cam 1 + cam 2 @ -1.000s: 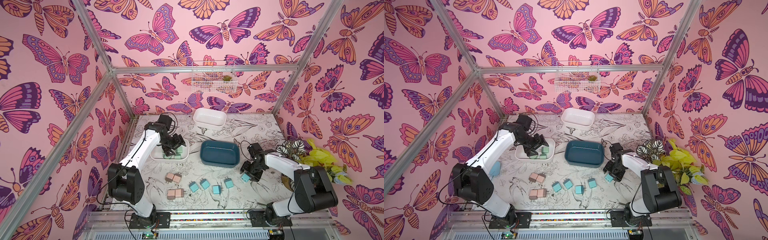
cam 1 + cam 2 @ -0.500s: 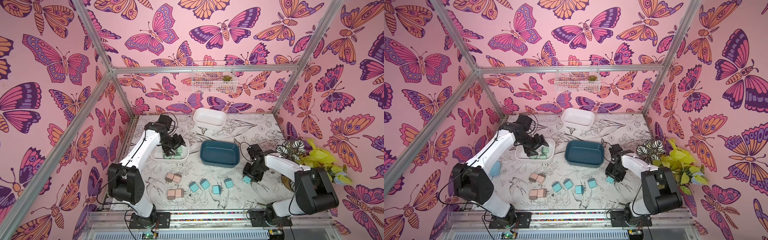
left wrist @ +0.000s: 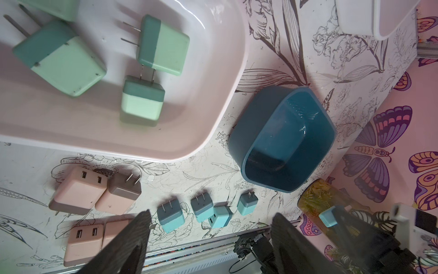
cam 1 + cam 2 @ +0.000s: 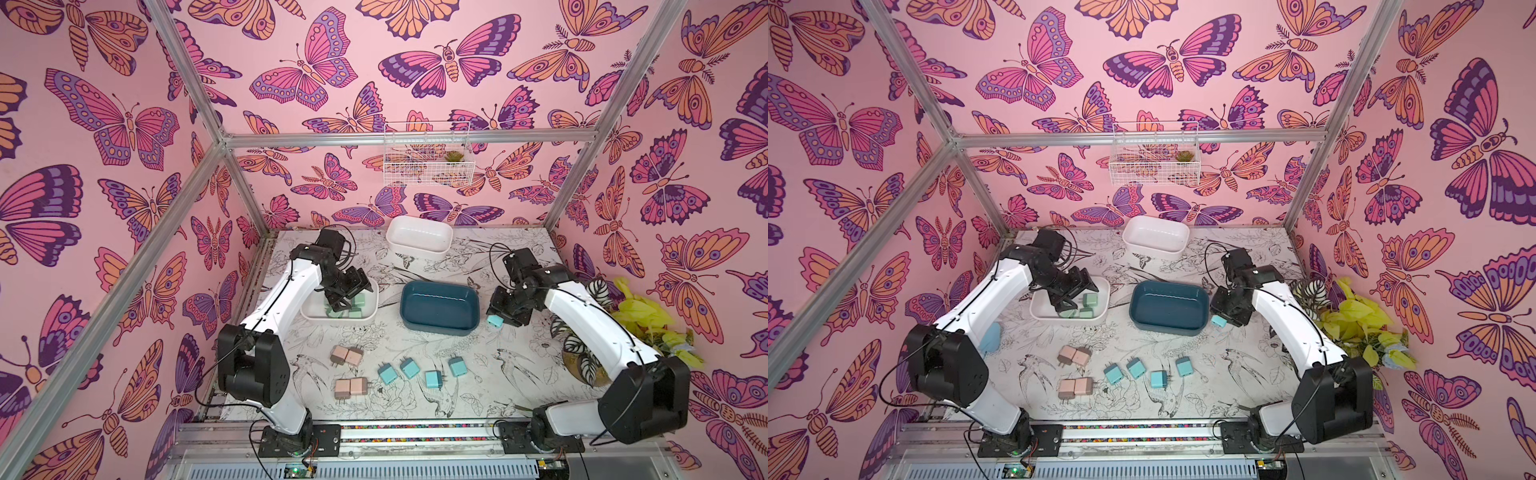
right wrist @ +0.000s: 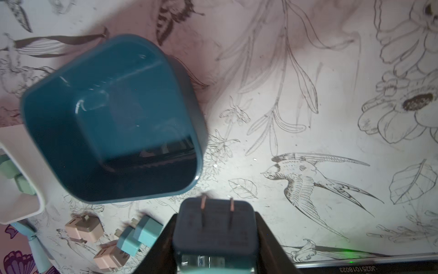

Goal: Place the plugs by color into the storage box
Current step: Place the plug in the storage box.

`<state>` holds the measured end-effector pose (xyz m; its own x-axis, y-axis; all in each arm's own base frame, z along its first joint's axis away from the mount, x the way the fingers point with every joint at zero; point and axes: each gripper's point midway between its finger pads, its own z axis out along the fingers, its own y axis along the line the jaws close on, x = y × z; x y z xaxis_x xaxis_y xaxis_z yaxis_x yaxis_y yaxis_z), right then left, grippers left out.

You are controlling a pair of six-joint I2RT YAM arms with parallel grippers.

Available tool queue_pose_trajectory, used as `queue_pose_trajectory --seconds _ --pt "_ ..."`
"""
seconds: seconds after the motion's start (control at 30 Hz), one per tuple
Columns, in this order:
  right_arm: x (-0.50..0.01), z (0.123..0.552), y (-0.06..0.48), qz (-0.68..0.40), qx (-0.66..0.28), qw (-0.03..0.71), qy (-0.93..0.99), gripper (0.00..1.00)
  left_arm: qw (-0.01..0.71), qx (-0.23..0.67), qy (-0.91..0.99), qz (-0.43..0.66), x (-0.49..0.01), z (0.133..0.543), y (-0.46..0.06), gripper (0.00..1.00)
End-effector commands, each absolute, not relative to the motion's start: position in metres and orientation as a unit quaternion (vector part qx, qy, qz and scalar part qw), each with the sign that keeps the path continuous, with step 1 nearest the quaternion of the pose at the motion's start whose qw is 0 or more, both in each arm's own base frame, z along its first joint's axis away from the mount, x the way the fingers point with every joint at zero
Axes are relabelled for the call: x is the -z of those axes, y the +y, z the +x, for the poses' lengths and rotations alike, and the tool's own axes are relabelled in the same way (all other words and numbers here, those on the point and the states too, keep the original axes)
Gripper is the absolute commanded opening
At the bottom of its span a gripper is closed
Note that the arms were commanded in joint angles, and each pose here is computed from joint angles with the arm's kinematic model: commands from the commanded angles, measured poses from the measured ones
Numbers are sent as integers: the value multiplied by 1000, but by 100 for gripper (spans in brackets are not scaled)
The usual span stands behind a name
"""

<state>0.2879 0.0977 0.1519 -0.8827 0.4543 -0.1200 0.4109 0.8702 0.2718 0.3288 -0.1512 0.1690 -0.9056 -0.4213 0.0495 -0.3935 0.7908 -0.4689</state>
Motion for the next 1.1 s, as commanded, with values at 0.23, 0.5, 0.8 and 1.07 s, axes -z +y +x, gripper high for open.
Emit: queue_pose_trajectory --seconds 0.23,0.5,0.8,1.07 --pt "-125 348 199 90 -102 44 990 43 28 245 942 -228 -168 323 -139 82" --pt "-80 376 259 53 -97 32 993 45 33 255 938 -231 -176 322 -141 82" --pt "-44 381 281 30 -83 7 996 60 32 256 938 -230 -177 317 -140 82" --pt "-128 376 249 13 -58 85 995 79 36 257 938 -228 -179 322 -141 82"
